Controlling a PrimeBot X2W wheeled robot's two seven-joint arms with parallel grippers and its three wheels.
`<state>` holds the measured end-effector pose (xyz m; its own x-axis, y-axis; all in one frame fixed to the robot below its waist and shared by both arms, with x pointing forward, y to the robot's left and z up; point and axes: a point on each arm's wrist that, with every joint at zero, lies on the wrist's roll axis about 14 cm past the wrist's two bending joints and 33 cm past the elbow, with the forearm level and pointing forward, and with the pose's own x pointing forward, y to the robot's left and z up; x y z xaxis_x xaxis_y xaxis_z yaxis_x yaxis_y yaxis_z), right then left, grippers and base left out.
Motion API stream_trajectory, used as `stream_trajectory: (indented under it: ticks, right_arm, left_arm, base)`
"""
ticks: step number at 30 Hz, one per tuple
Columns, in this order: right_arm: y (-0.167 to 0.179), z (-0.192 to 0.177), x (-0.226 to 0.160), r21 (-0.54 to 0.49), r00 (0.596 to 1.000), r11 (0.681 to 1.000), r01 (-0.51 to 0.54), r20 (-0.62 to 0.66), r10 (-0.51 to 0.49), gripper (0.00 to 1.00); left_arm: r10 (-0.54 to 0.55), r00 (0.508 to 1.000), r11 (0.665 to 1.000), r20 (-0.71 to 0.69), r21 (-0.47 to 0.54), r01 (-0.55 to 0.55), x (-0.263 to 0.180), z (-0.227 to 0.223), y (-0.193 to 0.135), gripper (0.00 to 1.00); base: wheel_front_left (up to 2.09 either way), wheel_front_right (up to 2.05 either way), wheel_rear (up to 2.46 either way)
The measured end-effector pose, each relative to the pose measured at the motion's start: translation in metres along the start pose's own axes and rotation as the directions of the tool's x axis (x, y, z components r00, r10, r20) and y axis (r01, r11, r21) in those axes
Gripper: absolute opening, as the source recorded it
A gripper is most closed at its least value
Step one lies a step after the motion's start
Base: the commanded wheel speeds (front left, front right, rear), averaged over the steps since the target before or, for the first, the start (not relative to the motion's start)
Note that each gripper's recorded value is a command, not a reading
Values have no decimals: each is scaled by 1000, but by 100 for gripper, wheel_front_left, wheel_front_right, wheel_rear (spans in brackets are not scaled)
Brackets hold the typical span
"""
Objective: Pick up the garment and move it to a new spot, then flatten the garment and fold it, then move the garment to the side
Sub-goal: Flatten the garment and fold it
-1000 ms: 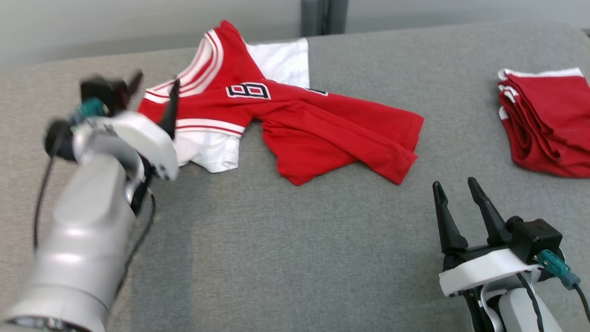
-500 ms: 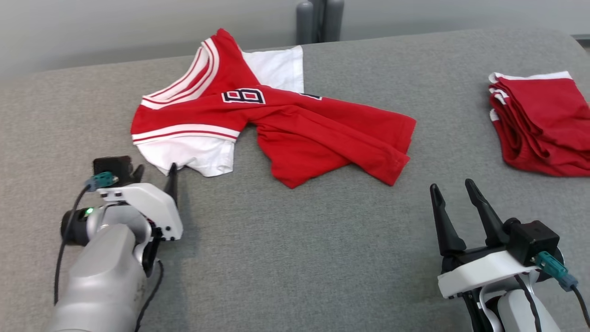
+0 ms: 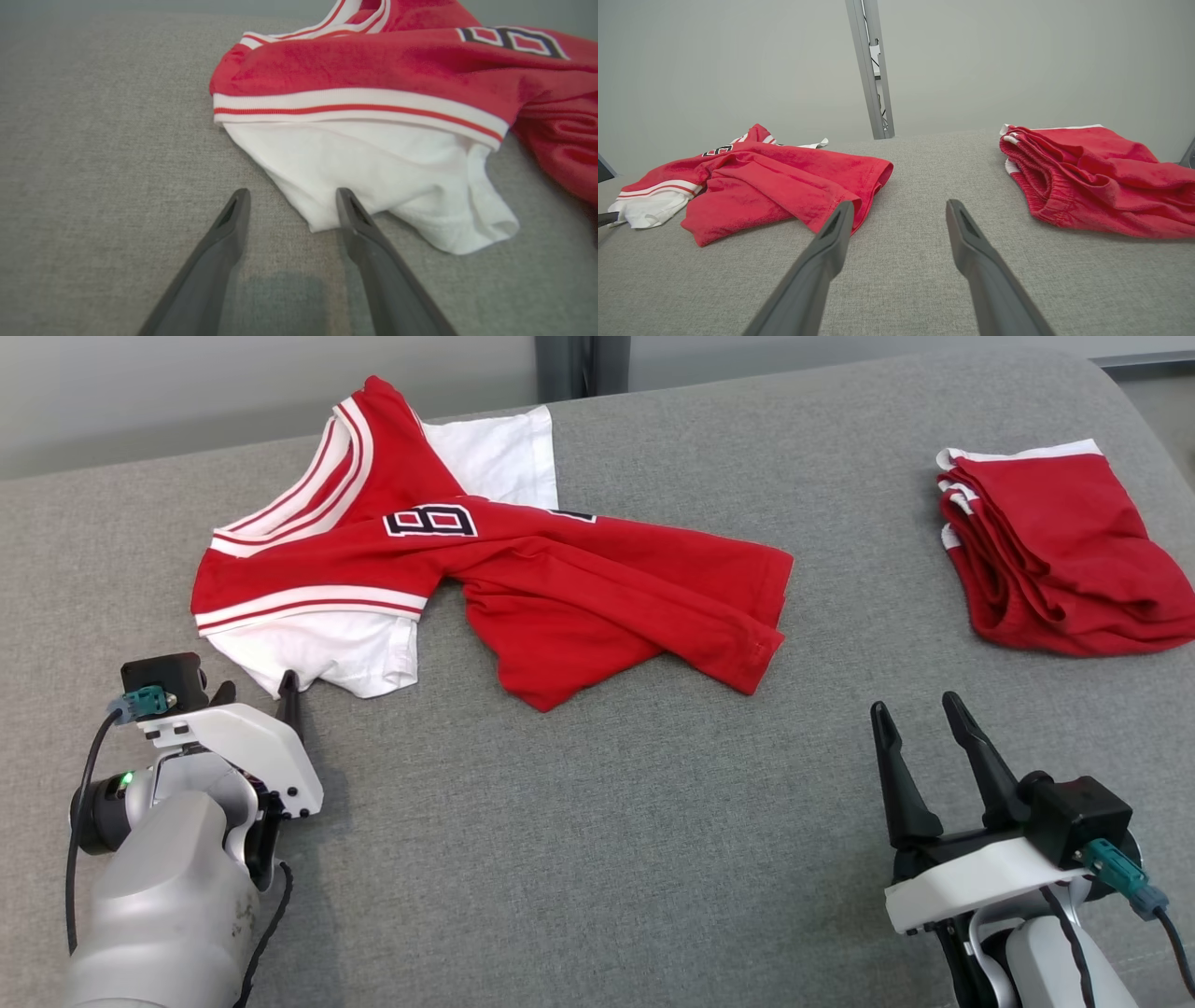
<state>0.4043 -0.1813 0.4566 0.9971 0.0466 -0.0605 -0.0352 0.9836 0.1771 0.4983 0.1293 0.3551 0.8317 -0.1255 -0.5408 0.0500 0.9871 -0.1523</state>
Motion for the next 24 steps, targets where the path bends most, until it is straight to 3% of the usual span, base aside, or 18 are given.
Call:
stream_trajectory:
  ticks: [1, 2, 8, 17, 24]
  right_arm:
    - [0, 0, 0, -1, 1000, 1000, 0, 0, 0, 100]
    - [0, 0, 0, -1, 1000, 1000, 1, 0, -1, 100]
    - [-1, 2, -2, -1, 1000, 1000, 2, 5, -2, 100]
    - [14, 4, -5, 4, 999, 999, -37, 12, 37, 100]
    - [33, 7, -7, 21, 996, 996, -88, 24, 87, 100]
  left_arm:
    - [-1, 1000, 1000, -7, 2, 1, 1, -1, 0, 12]
    - [-2, 1000, 1000, -11, 5, 2, 1, -2, -1, 0]
    - [-37, 999, 999, -2, 22, 38, -2, 1, -10, 0]
    - [-124, 977, 992, 175, 54, 116, -25, 45, -24, 0]
    - [-139, 954, 989, 264, 87, 120, -60, 52, -8, 0]
  base:
    - [0, 0, 0]
    - [0, 0, 0]
    - [0, 0, 0]
    - [0, 0, 0]
    - [0, 0, 0]
